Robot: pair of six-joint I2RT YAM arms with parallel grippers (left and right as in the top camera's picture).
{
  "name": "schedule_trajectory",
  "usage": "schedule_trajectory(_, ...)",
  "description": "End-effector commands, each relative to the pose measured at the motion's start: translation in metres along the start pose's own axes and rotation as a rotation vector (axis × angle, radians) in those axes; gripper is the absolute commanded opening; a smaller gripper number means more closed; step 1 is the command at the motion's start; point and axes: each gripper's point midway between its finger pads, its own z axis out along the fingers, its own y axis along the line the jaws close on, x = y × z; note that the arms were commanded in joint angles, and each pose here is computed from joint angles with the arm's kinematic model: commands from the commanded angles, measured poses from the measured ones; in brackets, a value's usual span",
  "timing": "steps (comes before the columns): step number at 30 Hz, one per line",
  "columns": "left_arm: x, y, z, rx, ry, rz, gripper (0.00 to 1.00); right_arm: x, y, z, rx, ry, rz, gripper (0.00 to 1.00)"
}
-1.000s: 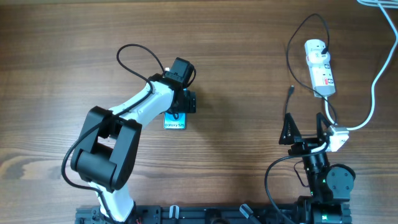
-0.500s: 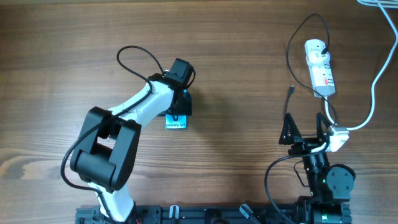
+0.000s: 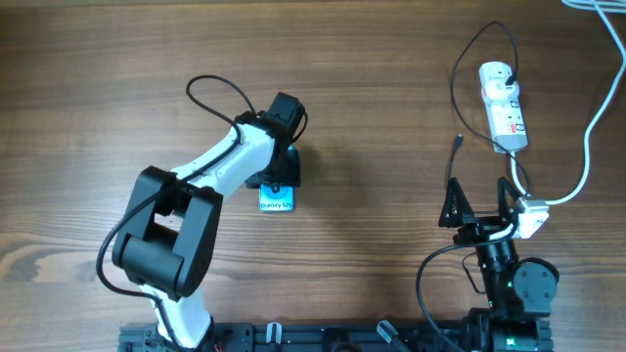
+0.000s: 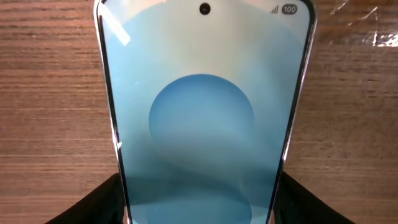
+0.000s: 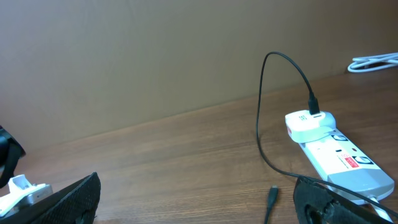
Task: Plug charger to phone and switch on socket
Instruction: 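Lower the left gripper and close it on the phone's top edge, then lift the phone upright with the left gripper and tilt it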
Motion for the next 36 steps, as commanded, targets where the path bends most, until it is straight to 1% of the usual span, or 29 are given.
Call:
schedule_trajectory(1,-0.013,-0.008,-0.014,0.022,-0.013,0.005,0.54,-0.002,-0.004,0.0,0.021,-0.011,-0.017,1.0)
schedule_trajectory(4,-0.02,-0.011,-0.031,0.023,-0.023,0.035,0.54,-0.002,-0.004,0.0,0.021,-0.011,-0.017,0.99)
schedule_trajectory(16,-0.031,-0.009,-0.085,-0.008,-0.016,0.034,0.52,-0.002,-0.004,0.0,0.021,-0.011,-0.017,1.0)
schedule_trajectory(22,-0.035,-0.015,-0.103,0.022,-0.027,0.03,0.52,-0.002,-0.004,0.0,0.021,-0.01,-0.017,0.99)
schedule_trajectory(25,-0.031,-0.016,-0.105,0.033,-0.012,0.026,0.52,-0.002,-0.004,0.0,0.021,-0.01,-0.017,0.99)
schedule_trajectory(28,-0.02,-0.016,-0.106,0.04,0.037,0.023,0.52,-0.002,-0.004,0.0,0.021,-0.01,-0.017,1.0)
schedule_trajectory(32,-0.008,-0.028,-0.109,0.114,0.095,0.021,0.49,-0.002,-0.004,0.0,0.021,-0.01,-0.017,0.99)
schedule_trajectory(33,-0.005,-0.035,-0.111,0.157,0.114,0.02,0.49,-0.002,-0.004,0.0,0.021,-0.01,-0.017,0.99)
schedule_trajectory(36,0.0,-0.046,-0.113,0.221,0.144,0.019,0.49,-0.002,-0.004,0.0,0.021,-0.01,-0.017,0.99)
